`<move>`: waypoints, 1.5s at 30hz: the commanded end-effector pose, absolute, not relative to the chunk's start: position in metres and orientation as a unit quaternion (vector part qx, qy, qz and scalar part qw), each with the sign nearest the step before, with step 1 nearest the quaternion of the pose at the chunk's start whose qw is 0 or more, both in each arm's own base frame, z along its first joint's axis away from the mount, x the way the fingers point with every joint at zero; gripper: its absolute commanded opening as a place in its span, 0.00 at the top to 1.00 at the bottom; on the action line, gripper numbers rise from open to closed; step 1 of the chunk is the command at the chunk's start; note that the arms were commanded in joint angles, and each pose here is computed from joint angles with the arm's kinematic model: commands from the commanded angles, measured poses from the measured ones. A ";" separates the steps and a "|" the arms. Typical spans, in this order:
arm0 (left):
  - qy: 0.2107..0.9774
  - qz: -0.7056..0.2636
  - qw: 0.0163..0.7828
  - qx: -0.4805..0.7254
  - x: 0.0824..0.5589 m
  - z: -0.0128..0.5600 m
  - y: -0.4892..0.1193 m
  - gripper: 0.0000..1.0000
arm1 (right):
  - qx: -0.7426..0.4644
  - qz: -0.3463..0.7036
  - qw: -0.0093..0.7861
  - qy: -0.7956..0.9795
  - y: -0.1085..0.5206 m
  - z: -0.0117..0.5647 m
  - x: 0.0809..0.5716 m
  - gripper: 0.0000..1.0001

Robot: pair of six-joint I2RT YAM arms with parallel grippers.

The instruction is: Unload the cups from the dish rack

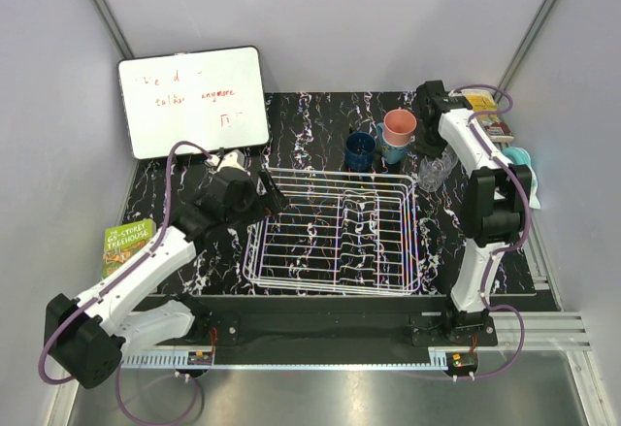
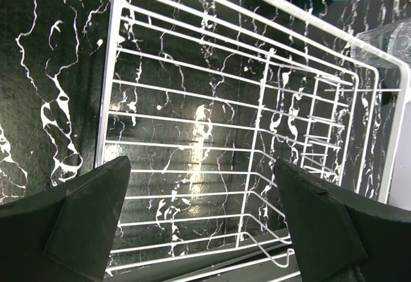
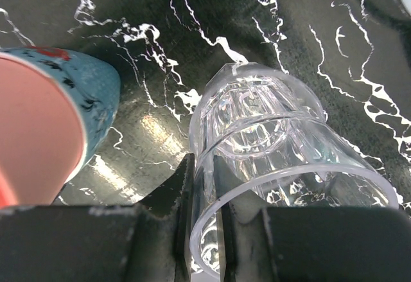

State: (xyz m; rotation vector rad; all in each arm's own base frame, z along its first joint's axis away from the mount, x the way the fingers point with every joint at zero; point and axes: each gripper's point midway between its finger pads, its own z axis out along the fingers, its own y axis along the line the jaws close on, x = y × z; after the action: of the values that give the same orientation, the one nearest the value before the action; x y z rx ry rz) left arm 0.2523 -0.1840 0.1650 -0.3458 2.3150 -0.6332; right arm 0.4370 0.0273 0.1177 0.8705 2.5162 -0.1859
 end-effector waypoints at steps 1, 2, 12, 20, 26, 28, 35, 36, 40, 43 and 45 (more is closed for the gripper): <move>0.893 -0.255 0.346 -0.132 0.253 0.163 -0.189 0.01 | 0.311 -0.062 0.236 0.919 0.027 0.110 0.443 1.00; 0.894 -0.254 0.346 -0.132 0.254 0.163 -0.189 0.01 | 0.311 -0.062 0.236 0.919 0.026 0.110 0.444 1.00; 0.895 -0.253 0.343 -0.128 0.254 0.161 -0.190 0.01 | 0.311 -0.051 0.284 0.906 0.023 0.149 0.449 0.79; 0.893 -0.250 0.352 -0.127 0.256 0.163 -0.188 0.01 | 0.311 -0.045 0.316 0.895 0.020 0.179 0.446 0.61; 0.893 -0.248 0.358 -0.116 0.254 0.166 -0.185 0.01 | 0.316 -0.020 0.359 0.878 0.021 0.212 0.441 0.55; 0.893 -0.244 0.363 -0.106 0.254 0.168 -0.184 0.01 | 0.309 0.004 0.383 0.871 0.026 0.229 0.439 0.48; 0.915 -0.135 0.371 -0.087 0.255 0.158 -0.154 0.01 | 0.206 0.064 0.502 0.838 0.088 0.301 0.398 0.05; 0.915 -0.127 0.373 -0.085 0.255 0.159 -0.152 0.01 | 0.191 0.064 0.511 0.836 0.094 0.303 0.391 0.01; 0.916 -0.106 0.377 -0.082 0.253 0.160 -0.144 0.01 | 0.154 0.071 0.537 0.826 0.121 0.307 0.360 0.00; 0.912 -0.105 0.388 -0.078 0.252 0.167 -0.141 0.01 | 0.125 0.074 0.540 0.829 0.139 0.297 0.337 0.00; 0.909 -0.105 0.396 -0.074 0.252 0.172 -0.140 0.01 | 0.110 0.074 0.534 0.835 0.149 0.283 0.325 0.00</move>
State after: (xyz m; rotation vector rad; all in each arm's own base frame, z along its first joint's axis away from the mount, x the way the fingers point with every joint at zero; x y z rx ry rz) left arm 0.2447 -0.1474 0.1442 -0.2119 2.3927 -0.2991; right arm 0.3363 0.1452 0.2909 0.2916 2.0306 0.2360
